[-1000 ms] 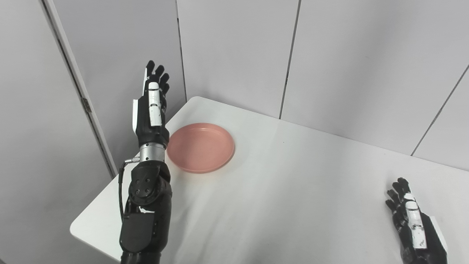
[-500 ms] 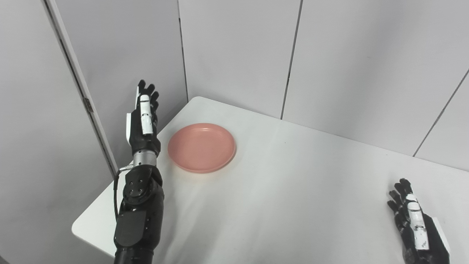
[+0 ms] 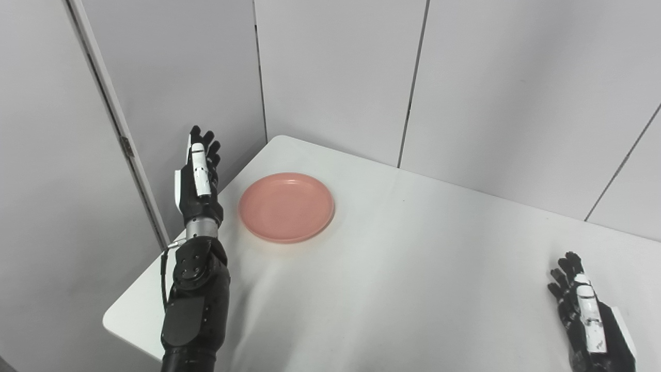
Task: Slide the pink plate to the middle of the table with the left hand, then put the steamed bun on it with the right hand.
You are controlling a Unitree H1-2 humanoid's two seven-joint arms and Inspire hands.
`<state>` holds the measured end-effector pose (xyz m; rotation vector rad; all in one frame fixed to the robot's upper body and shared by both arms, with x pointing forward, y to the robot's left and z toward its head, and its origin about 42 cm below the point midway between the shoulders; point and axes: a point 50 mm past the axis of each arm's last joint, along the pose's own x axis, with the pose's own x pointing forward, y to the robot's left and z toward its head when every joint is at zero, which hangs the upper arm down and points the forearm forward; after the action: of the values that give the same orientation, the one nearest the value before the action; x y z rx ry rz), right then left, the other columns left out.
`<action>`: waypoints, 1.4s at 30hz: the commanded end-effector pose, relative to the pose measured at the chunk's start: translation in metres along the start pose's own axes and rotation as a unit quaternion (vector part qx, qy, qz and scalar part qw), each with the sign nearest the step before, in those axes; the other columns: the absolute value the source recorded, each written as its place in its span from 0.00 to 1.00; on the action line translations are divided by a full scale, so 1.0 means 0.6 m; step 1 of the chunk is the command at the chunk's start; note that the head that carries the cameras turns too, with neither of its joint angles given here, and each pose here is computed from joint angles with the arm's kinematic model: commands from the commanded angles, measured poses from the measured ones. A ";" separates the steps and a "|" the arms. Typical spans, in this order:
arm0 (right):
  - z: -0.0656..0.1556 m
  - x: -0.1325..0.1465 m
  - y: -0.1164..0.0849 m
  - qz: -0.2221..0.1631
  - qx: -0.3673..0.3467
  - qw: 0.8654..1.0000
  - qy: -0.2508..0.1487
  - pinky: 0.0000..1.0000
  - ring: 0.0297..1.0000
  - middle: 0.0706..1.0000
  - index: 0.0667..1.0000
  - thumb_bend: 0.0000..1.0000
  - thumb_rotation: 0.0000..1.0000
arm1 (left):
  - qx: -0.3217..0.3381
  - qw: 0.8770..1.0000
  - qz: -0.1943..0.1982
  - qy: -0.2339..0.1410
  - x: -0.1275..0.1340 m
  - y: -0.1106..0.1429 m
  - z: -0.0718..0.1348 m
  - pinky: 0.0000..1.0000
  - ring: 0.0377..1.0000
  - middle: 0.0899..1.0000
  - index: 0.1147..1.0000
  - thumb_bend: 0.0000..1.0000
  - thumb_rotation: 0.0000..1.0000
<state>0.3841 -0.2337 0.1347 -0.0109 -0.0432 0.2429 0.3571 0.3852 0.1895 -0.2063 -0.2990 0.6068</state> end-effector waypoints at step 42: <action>-0.017 -0.011 -0.031 -0.021 -0.007 0.999 0.033 1.00 1.00 1.00 1.00 0.03 1.00 | -0.012 0.996 0.022 0.085 0.032 0.021 -0.076 0.97 0.94 0.94 0.95 0.42 1.00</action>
<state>0.3845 -0.2351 0.1346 -0.0082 -0.0421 0.2477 0.3731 0.3992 0.1371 -0.2890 -0.1004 0.6459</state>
